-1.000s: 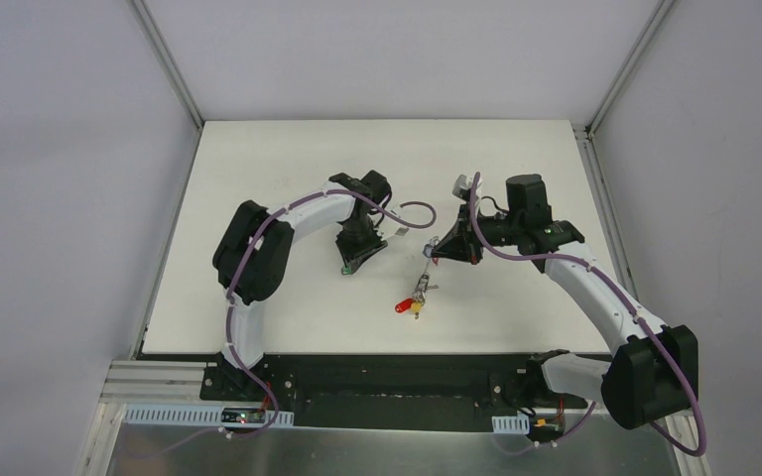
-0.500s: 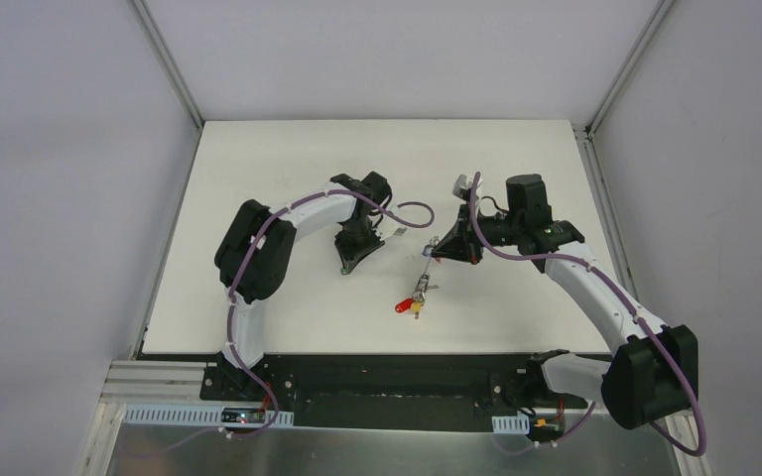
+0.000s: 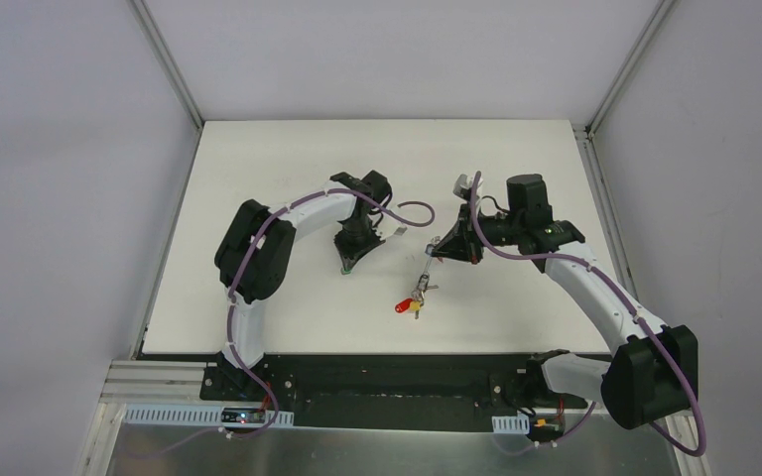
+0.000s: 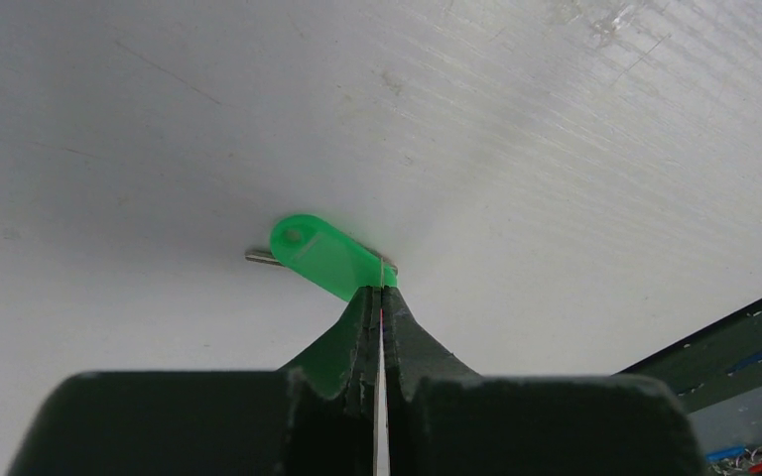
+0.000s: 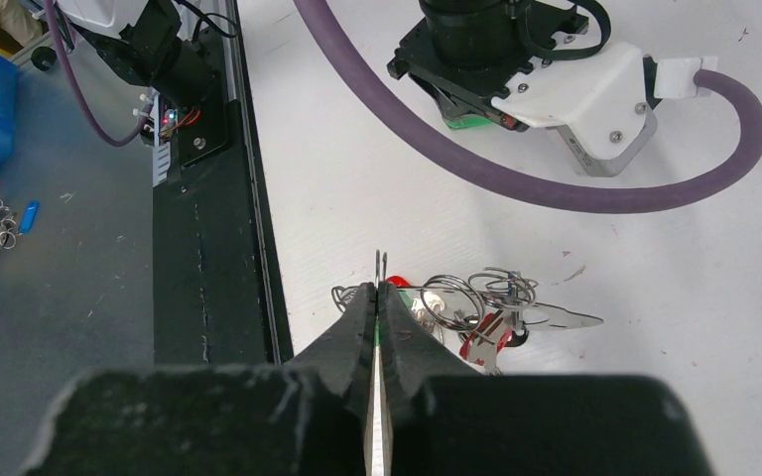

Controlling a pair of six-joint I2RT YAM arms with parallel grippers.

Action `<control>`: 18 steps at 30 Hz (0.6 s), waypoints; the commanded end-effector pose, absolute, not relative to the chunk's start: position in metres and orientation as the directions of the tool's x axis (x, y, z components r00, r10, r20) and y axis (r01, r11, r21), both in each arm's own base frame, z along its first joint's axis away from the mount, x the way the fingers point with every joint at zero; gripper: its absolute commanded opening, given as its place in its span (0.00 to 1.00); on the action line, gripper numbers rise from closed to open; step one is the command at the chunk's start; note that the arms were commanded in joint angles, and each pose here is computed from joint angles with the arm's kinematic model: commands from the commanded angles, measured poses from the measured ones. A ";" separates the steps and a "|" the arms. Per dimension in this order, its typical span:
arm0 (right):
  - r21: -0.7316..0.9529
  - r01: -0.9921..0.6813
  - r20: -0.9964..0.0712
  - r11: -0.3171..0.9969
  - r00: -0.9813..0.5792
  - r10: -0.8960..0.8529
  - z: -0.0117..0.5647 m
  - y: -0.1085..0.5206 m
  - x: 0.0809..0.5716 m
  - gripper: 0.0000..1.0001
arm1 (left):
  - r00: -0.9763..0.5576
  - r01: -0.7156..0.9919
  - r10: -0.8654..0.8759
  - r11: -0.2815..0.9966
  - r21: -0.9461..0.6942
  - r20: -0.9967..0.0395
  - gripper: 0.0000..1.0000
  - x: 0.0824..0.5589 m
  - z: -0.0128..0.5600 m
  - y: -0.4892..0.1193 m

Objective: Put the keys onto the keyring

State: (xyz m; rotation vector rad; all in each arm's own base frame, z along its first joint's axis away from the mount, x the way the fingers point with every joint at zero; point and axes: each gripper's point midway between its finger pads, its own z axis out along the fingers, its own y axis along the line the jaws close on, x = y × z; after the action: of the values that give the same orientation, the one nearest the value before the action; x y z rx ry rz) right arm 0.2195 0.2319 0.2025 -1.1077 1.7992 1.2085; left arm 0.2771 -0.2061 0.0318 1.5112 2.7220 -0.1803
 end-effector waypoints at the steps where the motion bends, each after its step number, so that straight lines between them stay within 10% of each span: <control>1: 0.303 -0.941 -0.916 0.149 -0.331 -0.227 0.223 0.234 0.216 0.00 | -0.518 0.854 0.848 0.507 -0.116 -0.107 0.00 0.276 0.050 -0.213; 18: 0.315 -0.941 -0.920 0.119 -0.334 -0.207 0.245 0.236 0.211 0.00 | -0.381 0.909 0.749 0.410 -0.073 -0.542 0.00 0.295 0.165 -0.230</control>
State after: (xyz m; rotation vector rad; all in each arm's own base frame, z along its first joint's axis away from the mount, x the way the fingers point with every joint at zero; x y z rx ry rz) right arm 0.2152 0.2321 0.2098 -1.1042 1.7827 1.2314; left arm 0.2921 -0.2156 0.1040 1.4216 2.4933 -0.3960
